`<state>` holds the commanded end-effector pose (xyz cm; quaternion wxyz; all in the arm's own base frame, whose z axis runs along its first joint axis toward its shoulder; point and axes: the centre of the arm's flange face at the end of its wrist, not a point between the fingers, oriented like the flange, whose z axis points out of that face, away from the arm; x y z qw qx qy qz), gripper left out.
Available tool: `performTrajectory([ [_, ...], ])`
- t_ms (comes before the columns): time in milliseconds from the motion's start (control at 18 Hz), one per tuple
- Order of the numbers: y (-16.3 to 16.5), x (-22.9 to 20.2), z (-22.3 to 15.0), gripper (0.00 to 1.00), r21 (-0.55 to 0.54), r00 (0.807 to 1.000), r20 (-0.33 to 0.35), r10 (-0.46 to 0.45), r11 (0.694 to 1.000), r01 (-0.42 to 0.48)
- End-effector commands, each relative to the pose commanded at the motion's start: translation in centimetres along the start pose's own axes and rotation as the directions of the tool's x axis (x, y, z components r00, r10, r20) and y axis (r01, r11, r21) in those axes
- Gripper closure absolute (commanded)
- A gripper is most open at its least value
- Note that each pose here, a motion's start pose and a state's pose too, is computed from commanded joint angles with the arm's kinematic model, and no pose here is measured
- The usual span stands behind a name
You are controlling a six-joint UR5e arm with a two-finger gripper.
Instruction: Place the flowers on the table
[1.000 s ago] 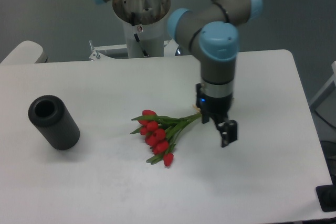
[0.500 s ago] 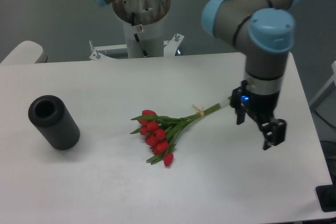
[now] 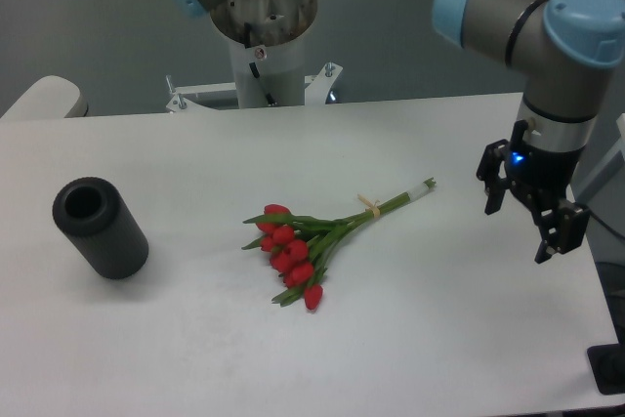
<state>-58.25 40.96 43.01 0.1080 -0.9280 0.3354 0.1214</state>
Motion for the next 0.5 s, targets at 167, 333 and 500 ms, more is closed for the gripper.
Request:
performTrajectory([
  [167,-0.08,0.03,0.11,0.0,-0.001,1.0,0.001,0.003,1.0,-0.003],
  [333,-0.18,0.05,0.18,0.0,-0.001,1.0,0.001,0.003,1.0,-0.003],
  [500,-0.19,0.05,0.18,0.0,-0.001,1.0,0.001,0.003,1.0,-0.003],
])
